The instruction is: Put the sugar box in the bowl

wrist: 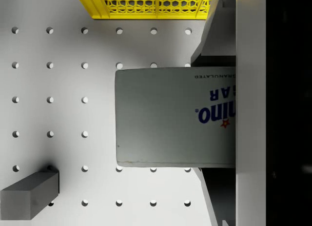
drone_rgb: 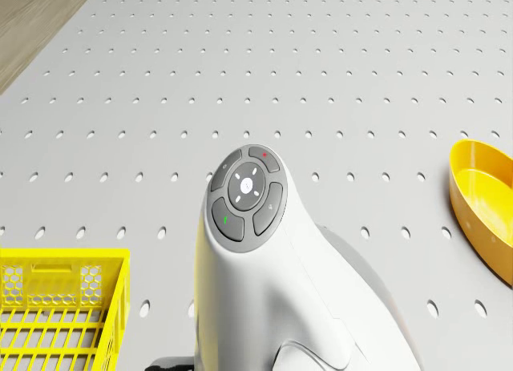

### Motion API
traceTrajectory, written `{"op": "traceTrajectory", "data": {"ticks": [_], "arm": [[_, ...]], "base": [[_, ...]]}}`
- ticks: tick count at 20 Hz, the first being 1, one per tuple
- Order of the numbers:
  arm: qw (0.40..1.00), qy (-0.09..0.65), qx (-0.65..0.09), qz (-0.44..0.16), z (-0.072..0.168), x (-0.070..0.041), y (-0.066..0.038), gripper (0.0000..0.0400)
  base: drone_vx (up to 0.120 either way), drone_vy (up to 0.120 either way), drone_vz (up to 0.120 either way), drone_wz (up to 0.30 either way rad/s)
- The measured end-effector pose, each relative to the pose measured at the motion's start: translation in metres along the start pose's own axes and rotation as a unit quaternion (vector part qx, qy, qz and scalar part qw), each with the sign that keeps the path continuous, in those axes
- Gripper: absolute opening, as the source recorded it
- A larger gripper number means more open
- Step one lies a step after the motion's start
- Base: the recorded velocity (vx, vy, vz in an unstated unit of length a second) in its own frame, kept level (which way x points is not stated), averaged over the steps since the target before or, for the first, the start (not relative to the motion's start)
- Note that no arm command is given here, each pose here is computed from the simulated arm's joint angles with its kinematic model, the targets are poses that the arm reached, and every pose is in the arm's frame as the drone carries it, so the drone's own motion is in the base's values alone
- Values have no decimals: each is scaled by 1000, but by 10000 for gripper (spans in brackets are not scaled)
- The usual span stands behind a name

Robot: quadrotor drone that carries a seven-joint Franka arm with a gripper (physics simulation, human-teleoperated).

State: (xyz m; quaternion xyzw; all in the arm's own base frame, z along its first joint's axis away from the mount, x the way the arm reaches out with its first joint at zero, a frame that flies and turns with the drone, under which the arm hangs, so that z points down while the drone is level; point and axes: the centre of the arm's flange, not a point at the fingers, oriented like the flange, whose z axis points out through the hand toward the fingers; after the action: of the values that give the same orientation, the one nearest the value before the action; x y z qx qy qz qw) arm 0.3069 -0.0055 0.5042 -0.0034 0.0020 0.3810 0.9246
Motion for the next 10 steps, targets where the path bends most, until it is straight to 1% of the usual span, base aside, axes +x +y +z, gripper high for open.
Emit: {"op": "traceTrajectory", "data": {"ticks": [10], "arm": [[1000,0,0,0,-7,0,0,165]], "base": [[120,-120,120,0]]}}
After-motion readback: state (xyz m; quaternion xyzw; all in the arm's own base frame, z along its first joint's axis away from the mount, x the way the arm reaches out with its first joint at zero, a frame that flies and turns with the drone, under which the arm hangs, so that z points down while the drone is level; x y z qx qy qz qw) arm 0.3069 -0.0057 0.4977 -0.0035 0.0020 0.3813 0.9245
